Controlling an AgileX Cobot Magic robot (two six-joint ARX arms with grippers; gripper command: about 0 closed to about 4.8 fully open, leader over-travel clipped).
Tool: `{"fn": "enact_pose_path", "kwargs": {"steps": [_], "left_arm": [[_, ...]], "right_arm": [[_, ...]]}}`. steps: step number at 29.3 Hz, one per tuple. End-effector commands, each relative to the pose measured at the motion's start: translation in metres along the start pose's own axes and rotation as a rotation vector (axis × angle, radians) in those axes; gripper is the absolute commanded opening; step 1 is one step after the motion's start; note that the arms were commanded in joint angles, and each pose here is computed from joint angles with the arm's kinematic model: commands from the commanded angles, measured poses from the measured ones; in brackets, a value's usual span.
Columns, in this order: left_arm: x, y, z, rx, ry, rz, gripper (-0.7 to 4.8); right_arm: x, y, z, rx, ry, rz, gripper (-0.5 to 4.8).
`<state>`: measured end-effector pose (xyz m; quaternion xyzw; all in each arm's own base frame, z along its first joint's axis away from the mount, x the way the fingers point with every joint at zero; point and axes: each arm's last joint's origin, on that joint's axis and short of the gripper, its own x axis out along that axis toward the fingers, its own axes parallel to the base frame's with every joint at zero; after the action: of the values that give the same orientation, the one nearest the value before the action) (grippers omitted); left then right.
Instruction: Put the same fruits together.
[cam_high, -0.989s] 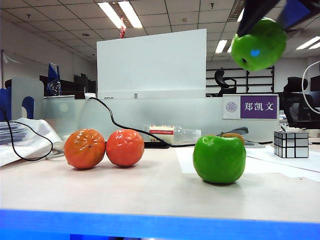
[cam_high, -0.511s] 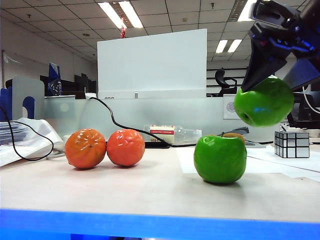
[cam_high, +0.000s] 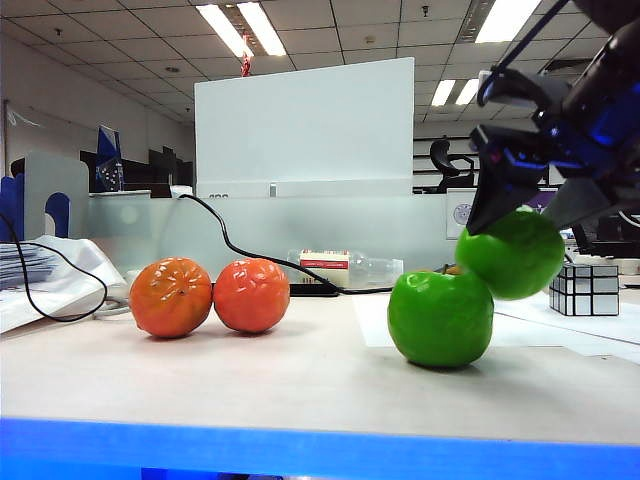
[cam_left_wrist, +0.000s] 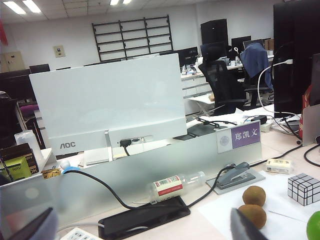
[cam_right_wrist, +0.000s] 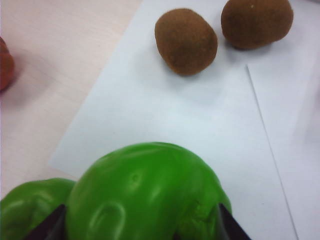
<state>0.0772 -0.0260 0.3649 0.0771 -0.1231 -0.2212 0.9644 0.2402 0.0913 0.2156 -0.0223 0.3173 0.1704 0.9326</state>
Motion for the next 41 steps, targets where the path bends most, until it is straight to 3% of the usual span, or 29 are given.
{"fn": "enact_pose_path", "kwargs": {"steps": [1, 15, 25, 41], "left_arm": [[-0.001, 0.000, 0.003, 0.012, -0.013, -0.003, 4.79], [0.000, 0.000, 0.003, 0.032, -0.012, -0.001, 4.79], [0.000, 0.000, 0.003, 0.035, -0.012, 0.001, 4.79], [0.000, 0.000, 0.003, 0.025, -0.012, 0.001, 4.79]], "right_arm": [[0.007, -0.001, 0.001, 0.005, -0.006, -0.021, -0.06], [0.028, -0.004, -0.005, 0.010, 0.008, -0.060, -0.06], [0.027, -0.003, 0.002, 0.021, -0.048, -0.041, -0.06], [-0.015, -0.001, 0.022, 0.019, -0.199, -0.031, -0.06]]}}
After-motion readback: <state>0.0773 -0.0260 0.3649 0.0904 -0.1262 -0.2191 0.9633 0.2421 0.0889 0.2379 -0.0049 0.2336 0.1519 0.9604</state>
